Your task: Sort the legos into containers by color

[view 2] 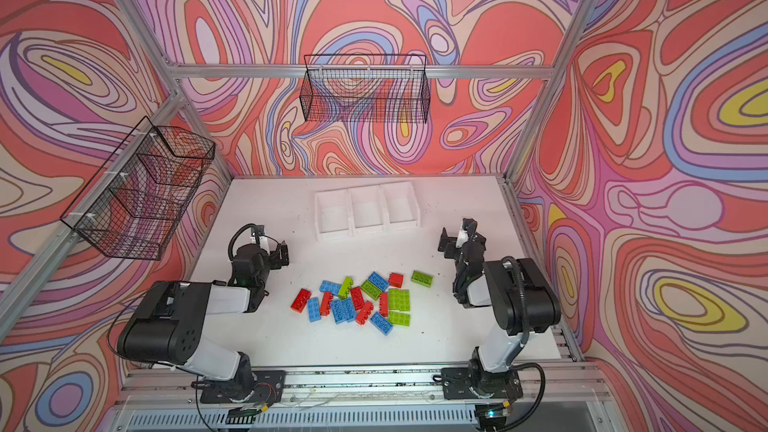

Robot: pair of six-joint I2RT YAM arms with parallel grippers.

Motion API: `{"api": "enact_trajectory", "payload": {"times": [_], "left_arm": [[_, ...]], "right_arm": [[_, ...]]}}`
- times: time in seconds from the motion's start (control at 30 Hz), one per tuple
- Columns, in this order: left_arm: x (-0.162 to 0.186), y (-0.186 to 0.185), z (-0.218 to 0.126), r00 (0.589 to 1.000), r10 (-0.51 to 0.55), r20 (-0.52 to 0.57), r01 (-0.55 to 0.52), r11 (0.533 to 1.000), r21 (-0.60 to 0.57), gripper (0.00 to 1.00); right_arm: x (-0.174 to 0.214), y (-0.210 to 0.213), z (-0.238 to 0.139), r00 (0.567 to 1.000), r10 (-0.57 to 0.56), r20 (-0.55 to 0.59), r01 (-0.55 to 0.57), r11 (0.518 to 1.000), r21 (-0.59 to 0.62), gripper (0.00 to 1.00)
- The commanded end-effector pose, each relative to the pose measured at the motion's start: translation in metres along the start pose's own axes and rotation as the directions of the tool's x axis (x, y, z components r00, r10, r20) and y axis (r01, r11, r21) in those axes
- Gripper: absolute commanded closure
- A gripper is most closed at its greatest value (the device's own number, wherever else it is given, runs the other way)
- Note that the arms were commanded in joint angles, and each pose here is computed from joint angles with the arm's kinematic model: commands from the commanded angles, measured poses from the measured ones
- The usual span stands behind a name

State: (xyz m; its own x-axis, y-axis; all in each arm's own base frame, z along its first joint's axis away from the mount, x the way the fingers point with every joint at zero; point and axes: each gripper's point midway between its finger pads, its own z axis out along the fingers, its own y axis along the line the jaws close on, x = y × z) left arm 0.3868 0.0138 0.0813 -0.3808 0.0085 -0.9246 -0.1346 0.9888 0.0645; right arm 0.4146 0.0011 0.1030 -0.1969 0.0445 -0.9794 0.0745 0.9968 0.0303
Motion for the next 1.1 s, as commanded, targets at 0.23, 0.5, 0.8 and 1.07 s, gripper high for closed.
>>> {"api": "enact_trajectory", "payload": {"times": [0.23,0.5,0.8,1.07], "left_arm": [[-0.0103,0.0010,0.0018,0.999,-0.008,0.036,0.008,1.000,-0.001,0.00],[-0.0103,0.0010,0.0018,0.999,-0.007,0.036,0.007,1.000,-0.001,0.00],[-0.0107,0.0009,0.0020,0.999,-0.007,0.036,0.007,1.000,0.000,0.00],[-0.0107,0.0006,0.0020,0.999,-0.008,0.036,0.008,1.000,0.001,0.00]], "right_arm": [[-0.0025,-0.0011,0.0018,1.000,-0.011,0.006,0.011,1.000,0.001,0.02],[-0.0027,-0.0005,0.0021,1.000,-0.009,0.006,0.009,1.000,-0.002,0.02],[-0.0018,-0.0001,0.0022,1.000,-0.007,0.003,0.007,1.000,-0.005,0.02],[-0.0024,-0.0008,0.0025,1.000,-0.005,0.005,0.005,1.000,-0.004,0.02]]}}
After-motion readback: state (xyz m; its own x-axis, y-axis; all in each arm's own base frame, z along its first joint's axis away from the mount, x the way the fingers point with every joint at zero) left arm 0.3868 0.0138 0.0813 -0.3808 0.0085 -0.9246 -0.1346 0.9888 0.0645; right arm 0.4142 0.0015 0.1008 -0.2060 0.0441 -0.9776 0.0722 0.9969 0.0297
